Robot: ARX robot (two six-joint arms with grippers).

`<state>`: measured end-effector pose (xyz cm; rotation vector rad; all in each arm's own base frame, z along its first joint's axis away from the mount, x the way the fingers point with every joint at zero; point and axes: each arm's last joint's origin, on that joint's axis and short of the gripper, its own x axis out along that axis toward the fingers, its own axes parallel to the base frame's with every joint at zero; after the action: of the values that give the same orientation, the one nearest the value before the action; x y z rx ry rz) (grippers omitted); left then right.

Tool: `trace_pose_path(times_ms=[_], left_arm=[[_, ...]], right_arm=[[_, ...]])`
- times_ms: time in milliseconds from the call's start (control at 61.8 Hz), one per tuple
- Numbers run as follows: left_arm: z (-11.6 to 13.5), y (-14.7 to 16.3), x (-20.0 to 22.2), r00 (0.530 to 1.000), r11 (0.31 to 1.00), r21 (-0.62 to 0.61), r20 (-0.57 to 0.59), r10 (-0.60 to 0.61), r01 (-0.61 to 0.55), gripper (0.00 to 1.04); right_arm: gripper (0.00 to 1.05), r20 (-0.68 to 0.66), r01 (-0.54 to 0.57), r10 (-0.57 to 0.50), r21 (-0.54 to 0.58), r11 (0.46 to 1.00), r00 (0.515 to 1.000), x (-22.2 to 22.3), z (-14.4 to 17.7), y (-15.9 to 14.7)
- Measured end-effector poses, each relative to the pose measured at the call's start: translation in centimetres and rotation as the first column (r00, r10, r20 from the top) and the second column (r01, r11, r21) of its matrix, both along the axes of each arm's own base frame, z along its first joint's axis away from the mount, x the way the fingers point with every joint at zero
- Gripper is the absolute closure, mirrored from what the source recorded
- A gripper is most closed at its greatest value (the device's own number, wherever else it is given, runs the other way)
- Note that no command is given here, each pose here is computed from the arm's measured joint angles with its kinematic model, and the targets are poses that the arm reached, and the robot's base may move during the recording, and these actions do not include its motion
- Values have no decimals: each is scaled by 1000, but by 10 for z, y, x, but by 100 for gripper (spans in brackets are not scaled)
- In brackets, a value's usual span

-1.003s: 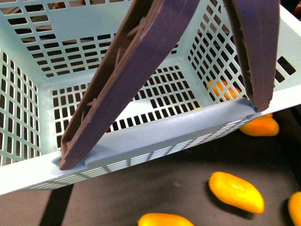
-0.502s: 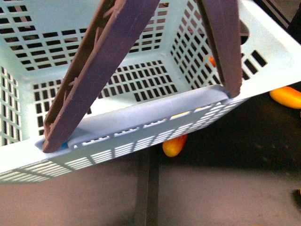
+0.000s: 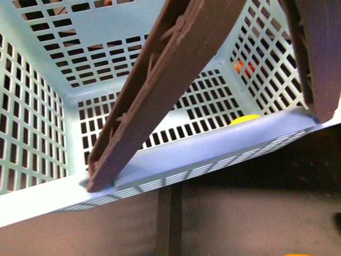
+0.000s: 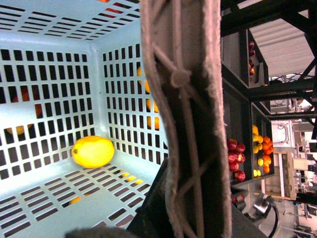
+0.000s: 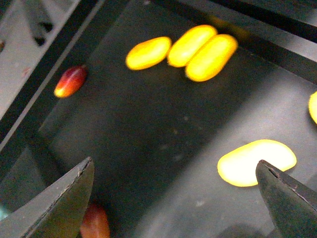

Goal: Pick lemon and mango into basket

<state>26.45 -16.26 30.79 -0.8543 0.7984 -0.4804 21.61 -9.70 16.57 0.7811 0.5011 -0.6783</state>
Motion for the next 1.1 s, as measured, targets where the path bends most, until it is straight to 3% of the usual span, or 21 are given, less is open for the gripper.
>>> trace_pose_path(times_ms=[113, 388, 728, 1101], left_arm=[[0, 1, 1, 1000, 1000, 11, 8, 21, -21, 100], [0, 1, 1, 1000, 1000, 2, 2, 1, -1, 100], [0, 1, 1, 1000, 1000, 4, 3, 9, -9, 100], [0, 1, 1, 1000, 1000, 2, 2, 2, -2, 100]], right_arm=[[9, -127, 70, -58, 89, 994, 990, 20, -40, -21], [9, -333, 109, -44, 180, 978, 942, 27, -113, -26], [9, -396, 110, -19, 208, 972, 918, 29, -148, -21], [9, -400, 174, -67, 237, 956, 914, 44, -167, -26]])
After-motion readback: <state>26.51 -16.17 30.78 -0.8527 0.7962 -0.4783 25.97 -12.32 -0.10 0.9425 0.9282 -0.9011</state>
